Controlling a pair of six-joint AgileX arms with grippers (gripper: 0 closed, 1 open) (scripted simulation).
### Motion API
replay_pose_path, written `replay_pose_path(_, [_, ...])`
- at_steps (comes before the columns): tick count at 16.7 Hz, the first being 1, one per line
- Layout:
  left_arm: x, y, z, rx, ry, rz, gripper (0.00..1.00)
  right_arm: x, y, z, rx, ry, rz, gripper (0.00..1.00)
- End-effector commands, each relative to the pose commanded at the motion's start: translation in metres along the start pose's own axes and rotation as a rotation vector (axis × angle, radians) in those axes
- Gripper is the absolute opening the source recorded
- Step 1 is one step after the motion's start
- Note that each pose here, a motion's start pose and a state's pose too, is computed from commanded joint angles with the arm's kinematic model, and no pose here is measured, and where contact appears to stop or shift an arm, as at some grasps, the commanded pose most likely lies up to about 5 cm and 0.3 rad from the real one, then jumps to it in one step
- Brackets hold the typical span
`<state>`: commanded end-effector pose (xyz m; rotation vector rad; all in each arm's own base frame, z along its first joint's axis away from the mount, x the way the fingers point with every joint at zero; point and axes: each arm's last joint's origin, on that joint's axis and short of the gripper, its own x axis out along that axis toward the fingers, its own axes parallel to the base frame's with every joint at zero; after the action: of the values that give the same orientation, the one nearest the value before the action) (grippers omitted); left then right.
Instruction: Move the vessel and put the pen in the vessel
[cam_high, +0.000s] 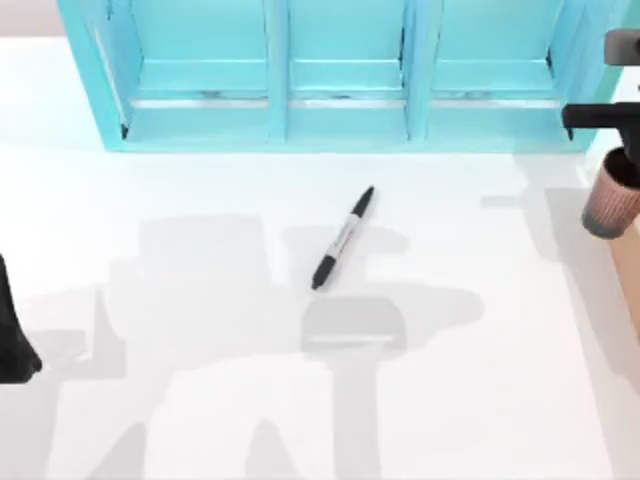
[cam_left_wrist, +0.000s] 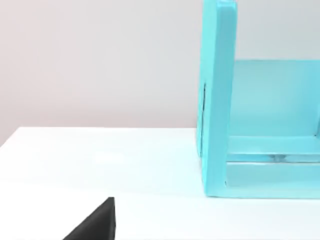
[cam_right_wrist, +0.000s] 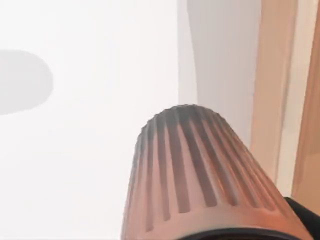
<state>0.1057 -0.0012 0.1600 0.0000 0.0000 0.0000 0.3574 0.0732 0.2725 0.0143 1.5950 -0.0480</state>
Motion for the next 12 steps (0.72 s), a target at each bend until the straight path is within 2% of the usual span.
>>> replay_pose_path(6, [0.000, 0.000, 0.000, 0.000, 0.000, 0.000, 1.00, 0.047, 0.074, 0.022, -0.027, 0.002, -0.030, 0.00])
replay_pose_path(12, [0.000, 0.000, 0.000, 0.000, 0.000, 0.000, 1.00, 0.051, 0.076, 0.022, -0.023, 0.007, -0.030, 0.00])
